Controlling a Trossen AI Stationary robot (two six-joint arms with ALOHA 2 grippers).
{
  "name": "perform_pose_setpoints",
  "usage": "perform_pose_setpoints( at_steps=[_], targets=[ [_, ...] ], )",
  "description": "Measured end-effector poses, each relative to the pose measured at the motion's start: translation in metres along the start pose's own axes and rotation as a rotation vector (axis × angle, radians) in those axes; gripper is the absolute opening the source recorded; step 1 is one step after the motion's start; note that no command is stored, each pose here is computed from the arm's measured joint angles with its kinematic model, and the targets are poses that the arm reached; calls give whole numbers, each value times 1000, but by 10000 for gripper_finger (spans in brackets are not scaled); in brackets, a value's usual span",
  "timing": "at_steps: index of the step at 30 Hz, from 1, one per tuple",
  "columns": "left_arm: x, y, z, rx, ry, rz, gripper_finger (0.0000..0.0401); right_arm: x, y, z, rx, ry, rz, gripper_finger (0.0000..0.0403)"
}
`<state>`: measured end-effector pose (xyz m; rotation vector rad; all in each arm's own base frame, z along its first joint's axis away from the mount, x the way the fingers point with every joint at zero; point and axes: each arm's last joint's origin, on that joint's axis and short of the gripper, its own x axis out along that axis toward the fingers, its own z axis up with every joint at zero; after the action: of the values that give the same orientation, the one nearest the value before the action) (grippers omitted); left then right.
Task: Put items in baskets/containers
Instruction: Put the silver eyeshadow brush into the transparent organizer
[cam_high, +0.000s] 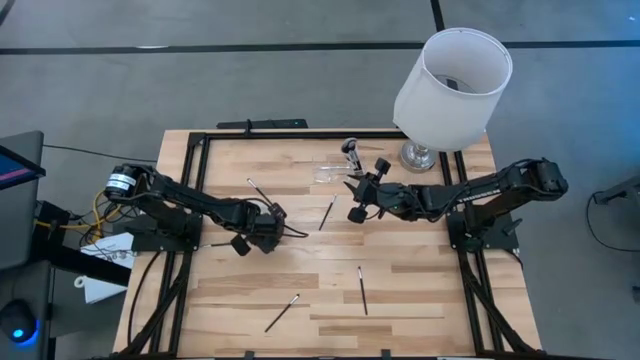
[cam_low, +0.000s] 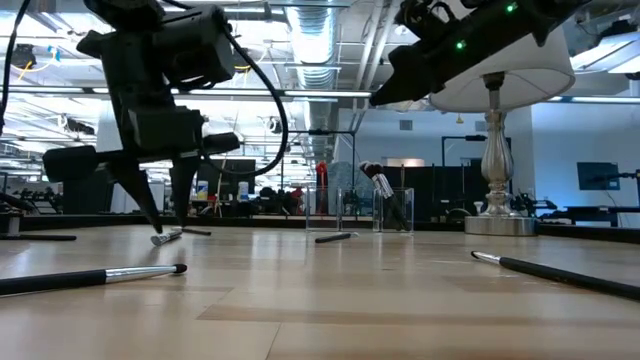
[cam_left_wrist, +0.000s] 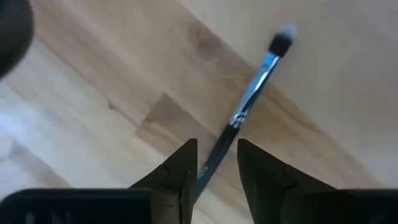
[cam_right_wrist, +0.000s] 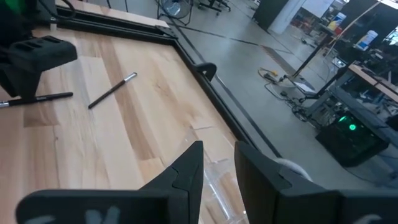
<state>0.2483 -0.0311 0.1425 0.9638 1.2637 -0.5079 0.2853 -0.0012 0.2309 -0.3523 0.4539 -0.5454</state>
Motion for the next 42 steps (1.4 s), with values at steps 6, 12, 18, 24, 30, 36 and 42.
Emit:
perform_pose_setpoints(
  at_steps=[6,12,18,24,30,36,42],
  targets=[
    [6,-1,2,-23,-34,-45,110,0,0,0,-1,2,0,81],
    [22,-4,4,-36,22,-106,92,0,0,-1,2,5,3,81],
    [7,-2,1,-56,-40,-56,45,0,0,-1,2,5,2,81],
    [-10,5,-2,-109,-92,14,15,0,0,-1,1,6,3,81],
    [-16,9,-6,-147,-100,44,7,0,1,-2,-8,18,5,81],
    [-30,28,-11,-234,-196,196,6,0,1,-3,-12,23,4,81],
    [-60,51,-25,-382,-454,313,6,0,0,-3,-14,28,-14,81]
  ],
)
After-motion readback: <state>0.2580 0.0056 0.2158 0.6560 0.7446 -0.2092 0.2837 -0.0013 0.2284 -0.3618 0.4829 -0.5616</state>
